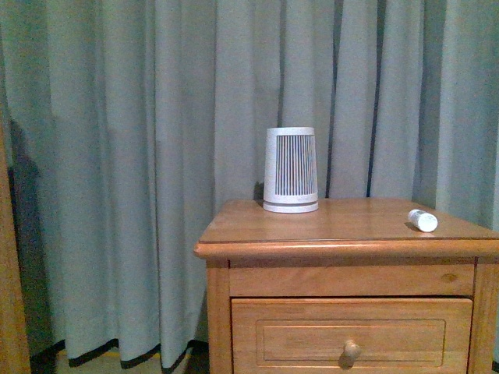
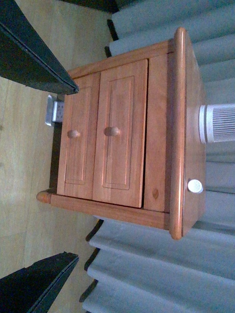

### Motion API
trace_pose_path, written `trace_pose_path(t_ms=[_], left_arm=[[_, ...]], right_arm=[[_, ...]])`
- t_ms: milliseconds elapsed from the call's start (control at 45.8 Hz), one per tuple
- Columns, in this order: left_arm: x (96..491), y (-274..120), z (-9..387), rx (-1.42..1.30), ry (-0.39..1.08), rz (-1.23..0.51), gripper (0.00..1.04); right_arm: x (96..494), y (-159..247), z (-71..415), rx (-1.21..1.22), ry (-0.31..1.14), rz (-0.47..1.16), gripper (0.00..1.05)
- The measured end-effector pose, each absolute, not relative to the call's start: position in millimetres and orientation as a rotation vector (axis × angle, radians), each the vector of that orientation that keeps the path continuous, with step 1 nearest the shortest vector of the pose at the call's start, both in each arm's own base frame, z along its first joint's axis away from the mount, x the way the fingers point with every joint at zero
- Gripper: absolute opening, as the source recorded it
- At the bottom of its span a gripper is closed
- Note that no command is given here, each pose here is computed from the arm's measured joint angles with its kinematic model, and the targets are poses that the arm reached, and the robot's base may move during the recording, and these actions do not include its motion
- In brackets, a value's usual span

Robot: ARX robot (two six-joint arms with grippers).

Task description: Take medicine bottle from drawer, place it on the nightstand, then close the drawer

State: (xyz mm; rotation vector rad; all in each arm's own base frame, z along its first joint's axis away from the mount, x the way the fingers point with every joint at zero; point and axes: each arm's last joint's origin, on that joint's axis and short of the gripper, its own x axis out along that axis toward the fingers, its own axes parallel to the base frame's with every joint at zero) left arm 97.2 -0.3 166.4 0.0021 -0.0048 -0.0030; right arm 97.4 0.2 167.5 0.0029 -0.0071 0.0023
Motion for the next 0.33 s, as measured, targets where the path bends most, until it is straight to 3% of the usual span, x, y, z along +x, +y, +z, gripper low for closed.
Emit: trace_pose_path(t_ms=[328], left_arm=[[97.2,-0.3,166.4,0.002,-0.005,-0.003,0.98]], right_arm=[[97.4,0.2,167.5,0.003,-0.007,0.002,0.98]])
